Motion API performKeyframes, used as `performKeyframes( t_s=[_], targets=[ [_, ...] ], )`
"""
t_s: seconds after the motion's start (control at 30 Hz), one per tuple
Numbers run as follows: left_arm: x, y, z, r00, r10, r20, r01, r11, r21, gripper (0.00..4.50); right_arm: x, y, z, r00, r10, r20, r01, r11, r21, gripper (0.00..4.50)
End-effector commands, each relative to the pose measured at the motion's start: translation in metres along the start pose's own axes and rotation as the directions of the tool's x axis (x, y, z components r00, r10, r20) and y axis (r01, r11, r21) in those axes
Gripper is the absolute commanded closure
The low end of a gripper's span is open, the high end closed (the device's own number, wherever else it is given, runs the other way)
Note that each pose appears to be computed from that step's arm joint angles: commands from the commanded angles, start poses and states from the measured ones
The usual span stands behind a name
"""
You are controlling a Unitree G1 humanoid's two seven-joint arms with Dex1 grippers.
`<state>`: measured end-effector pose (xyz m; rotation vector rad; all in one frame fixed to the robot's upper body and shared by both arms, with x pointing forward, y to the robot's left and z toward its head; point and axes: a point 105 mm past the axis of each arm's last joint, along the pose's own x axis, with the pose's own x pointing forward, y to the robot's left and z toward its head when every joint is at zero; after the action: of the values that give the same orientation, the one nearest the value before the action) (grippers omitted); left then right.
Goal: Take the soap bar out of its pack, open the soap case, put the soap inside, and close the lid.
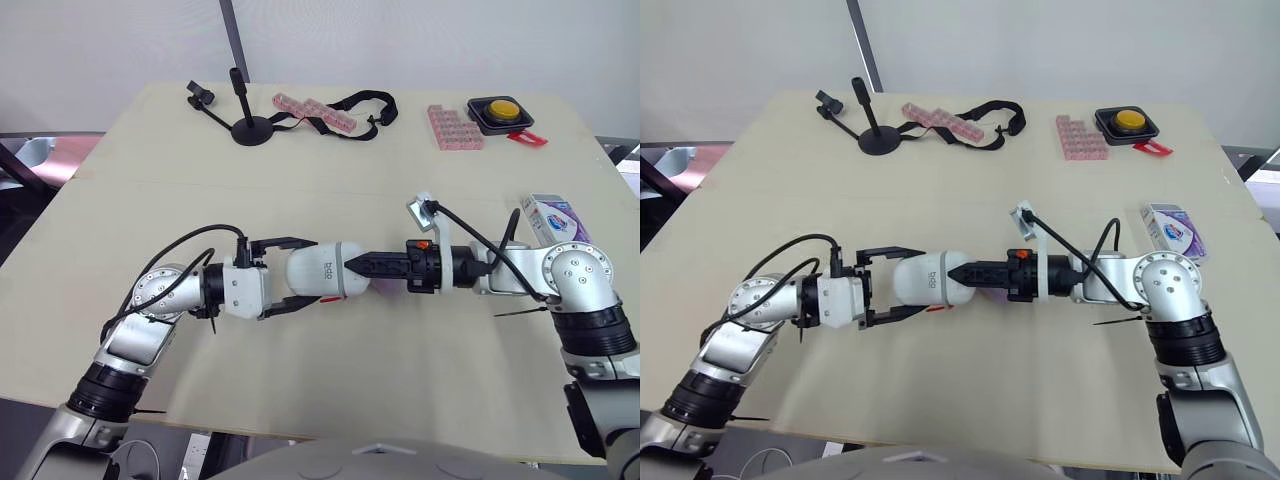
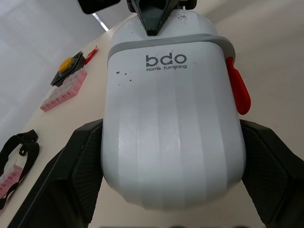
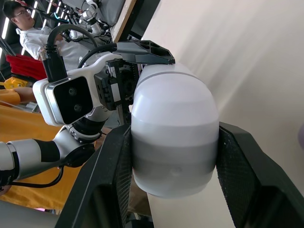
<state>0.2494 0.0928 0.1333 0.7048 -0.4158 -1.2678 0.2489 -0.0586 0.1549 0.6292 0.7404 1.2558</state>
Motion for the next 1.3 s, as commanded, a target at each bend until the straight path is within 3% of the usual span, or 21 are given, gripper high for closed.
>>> performKeyframes(
  t_s=[0.03, 0.7, 0.83, 0.97, 1.03, 1.13, 1.2, 1.3],
  targets=[
    [-0.001, 0.005, 0.003, 1.0, 0.02, 0.006, -0.02, 0.999, 0.025, 1.03, -0.001, 0.009, 0.001, 0.999, 0.034, -0.014, -0.035, 0.999, -0.026, 2.51],
    [0.002, 0.0, 0.004, 0.999, 0.03, 0.022, -0.03, 1.0, -0.003, 1.03, -0.023, 0.015, -0.001, 0.992, 0.126, -0.019, -0.125, 0.991, 0.04, 2.51],
    [0.002, -0.001, 0.004, 0.999, 0.031, 0.023, -0.031, 0.999, -0.013, 1.03, -0.035, 0.007, 0.004, 0.998, 0.067, -0.004, -0.067, 0.997, 0.038, 2.51],
    [0.001, -0.001, 0.003, 0.999, 0.032, 0.018, -0.032, 0.999, -0.02, 1.03, -0.074, -0.015, 0.021, 0.988, -0.155, 0.029, 0.155, 0.988, -0.017, 2.51],
    [0.0, 0.0, 0.002, 0.999, 0.034, 0.015, -0.034, 0.999, -0.022, 1.03, -0.094, -0.024, 0.026, 0.955, -0.297, 0.0, 0.295, 0.95, -0.101, 2.51],
    [-0.001, 0.0, 0.0, 0.999, 0.036, 0.011, -0.036, 0.999, -0.026, 1.03, -0.128, -0.037, 0.029, 0.83, -0.551, -0.086, 0.495, 0.798, -0.343, 2.51],
    [-0.001, 0.001, -0.001, 0.999, 0.037, 0.009, -0.037, 0.999, -0.028, 1.03, -0.147, -0.042, 0.03, 0.721, -0.679, -0.139, 0.536, 0.674, -0.508, 2.51],
    [0.0, 0.002, -0.001, 0.999, 0.041, 0.01, -0.041, 0.999, -0.029, 1.03, -0.166, -0.047, 0.024, 0.591, -0.778, -0.213, 0.504, 0.562, -0.656, 2.51]
  ],
)
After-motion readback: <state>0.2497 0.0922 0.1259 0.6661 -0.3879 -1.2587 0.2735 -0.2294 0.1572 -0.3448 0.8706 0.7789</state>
